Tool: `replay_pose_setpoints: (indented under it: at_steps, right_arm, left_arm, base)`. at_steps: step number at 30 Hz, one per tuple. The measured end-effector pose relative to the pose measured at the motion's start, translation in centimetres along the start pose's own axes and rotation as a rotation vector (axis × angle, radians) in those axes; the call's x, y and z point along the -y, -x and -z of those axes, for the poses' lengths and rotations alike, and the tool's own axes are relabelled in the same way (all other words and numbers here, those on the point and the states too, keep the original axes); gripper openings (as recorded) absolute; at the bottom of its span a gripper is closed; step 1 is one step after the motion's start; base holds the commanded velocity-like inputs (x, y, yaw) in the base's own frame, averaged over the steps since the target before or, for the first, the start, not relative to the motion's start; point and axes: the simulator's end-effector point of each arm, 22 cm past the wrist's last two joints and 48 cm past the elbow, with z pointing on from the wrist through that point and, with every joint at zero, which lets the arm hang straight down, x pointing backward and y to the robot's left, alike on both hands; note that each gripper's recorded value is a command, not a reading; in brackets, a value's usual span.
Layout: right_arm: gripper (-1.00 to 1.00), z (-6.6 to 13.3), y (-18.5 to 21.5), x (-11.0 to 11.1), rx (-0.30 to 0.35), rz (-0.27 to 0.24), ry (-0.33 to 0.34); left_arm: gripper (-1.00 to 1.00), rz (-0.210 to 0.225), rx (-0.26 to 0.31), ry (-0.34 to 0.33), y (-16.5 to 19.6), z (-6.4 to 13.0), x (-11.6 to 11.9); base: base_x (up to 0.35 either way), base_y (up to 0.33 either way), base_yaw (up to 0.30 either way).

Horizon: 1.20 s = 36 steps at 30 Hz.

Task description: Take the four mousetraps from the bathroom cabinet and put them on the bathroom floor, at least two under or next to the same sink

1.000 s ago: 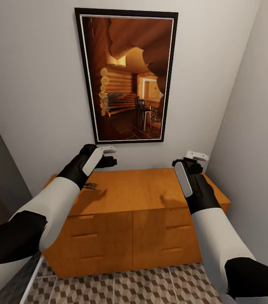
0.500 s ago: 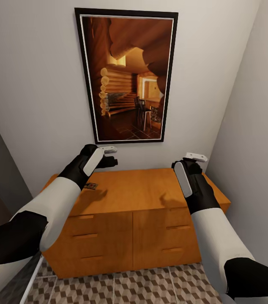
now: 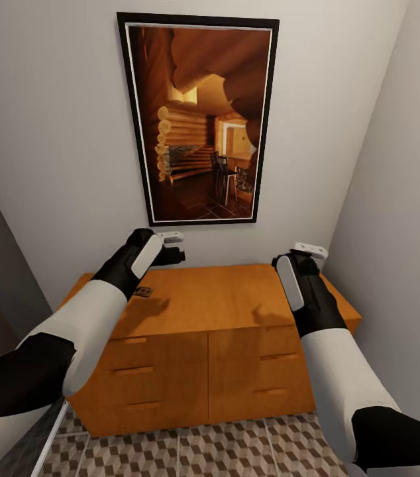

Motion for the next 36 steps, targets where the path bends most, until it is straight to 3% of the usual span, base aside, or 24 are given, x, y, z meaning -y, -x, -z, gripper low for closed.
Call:
replay_pose_setpoints:
  at_steps: [8,28,36]
  right_arm:
    - [1.0,-0.3,-0.5,0.5,-0.016,-0.02,-0.003]
    - [1.0,-0.6,-2.0,0.5,-0.037,-0.014,0.002]
    - [1.0,-0.7,-2.5,-0.6,-0.062,-0.019,0.058]
  left_arm:
    - [1.0,0.003,-0.009,-0.004,-0.9,-0.3,0.1]
    - [1.0,-0.005,-0.015,-0.009,-1.4,-0.5,0.6]
    - [1.0,-0.006,-0.018,-0.007,-1.5,-0.6,0.6]
  base:
    - [0.059,-0.01,0.0]
    - [0.282,-0.088,0.0]
    - [0.065,-0.013,0.0]
